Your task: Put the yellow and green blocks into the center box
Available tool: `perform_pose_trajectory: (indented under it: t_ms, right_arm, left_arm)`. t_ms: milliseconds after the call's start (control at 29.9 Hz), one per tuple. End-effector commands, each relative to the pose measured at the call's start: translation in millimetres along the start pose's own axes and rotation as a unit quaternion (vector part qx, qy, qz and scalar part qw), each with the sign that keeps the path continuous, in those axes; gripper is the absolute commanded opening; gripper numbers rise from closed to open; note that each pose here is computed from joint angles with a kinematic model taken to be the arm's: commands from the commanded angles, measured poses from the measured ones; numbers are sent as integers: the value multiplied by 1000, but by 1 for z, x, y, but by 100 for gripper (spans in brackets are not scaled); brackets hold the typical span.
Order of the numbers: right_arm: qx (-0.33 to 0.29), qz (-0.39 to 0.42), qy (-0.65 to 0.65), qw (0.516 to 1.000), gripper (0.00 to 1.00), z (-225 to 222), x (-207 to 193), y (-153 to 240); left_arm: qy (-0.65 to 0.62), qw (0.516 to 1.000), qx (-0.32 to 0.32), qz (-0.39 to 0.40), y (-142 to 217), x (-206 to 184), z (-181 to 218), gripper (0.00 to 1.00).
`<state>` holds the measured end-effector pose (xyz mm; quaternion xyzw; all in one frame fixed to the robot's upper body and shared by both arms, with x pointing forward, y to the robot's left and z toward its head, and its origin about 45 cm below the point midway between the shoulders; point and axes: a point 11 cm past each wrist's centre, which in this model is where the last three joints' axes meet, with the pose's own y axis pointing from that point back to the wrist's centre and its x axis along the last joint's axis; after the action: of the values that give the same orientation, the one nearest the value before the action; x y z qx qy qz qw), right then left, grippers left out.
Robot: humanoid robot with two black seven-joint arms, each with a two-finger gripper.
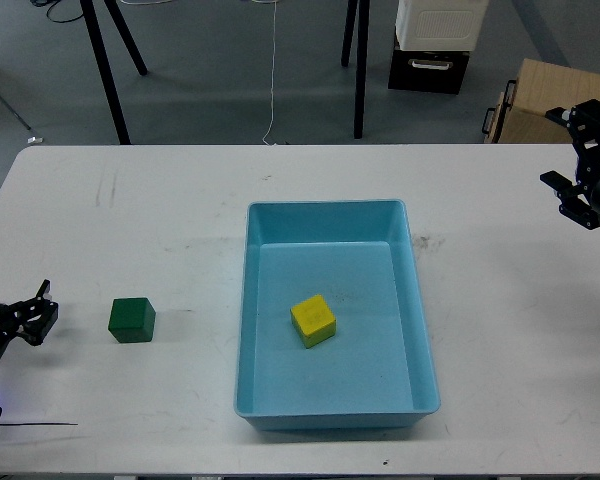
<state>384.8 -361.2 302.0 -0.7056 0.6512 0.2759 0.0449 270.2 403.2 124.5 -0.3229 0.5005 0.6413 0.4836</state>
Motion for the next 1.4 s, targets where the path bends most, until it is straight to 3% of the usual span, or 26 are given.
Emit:
perform_pose_trajectory:
  t_ms: [0, 134, 301, 401, 468, 635, 936, 1370]
  right_arm:
    - [22, 19, -116, 993, 100, -22, 6, 11]
    - [33, 19, -219, 975, 100, -24, 27, 31]
    - [47, -19, -295, 954, 100, 5, 60, 63]
    - [65, -51, -334, 939, 100, 35, 76, 83]
    - [49, -18, -348, 936, 100, 69, 91, 90]
    - [-2, -35, -355, 934, 100, 145, 77, 82]
    - [27, -12, -342, 939, 100, 161, 90, 89]
    - [70, -27, -348, 934, 100, 133, 88, 81]
  left_arm:
    - [0, 1000, 0, 0, 0, 0, 0, 100]
    - [0, 1000, -1, -1, 1, 0, 0, 100]
    - [0, 1000, -1, -3, 1, 0, 1, 100]
    - [0, 1000, 0, -2, 1, 1, 0, 100]
    - [0, 1000, 1, -2, 1, 1, 0, 100]
    - [0, 1000, 1, -3, 0, 0, 0, 100]
    - [0, 1000, 0, -4, 1, 0, 2, 100]
    - [2, 1000, -12, -17, 0, -5, 9, 100]
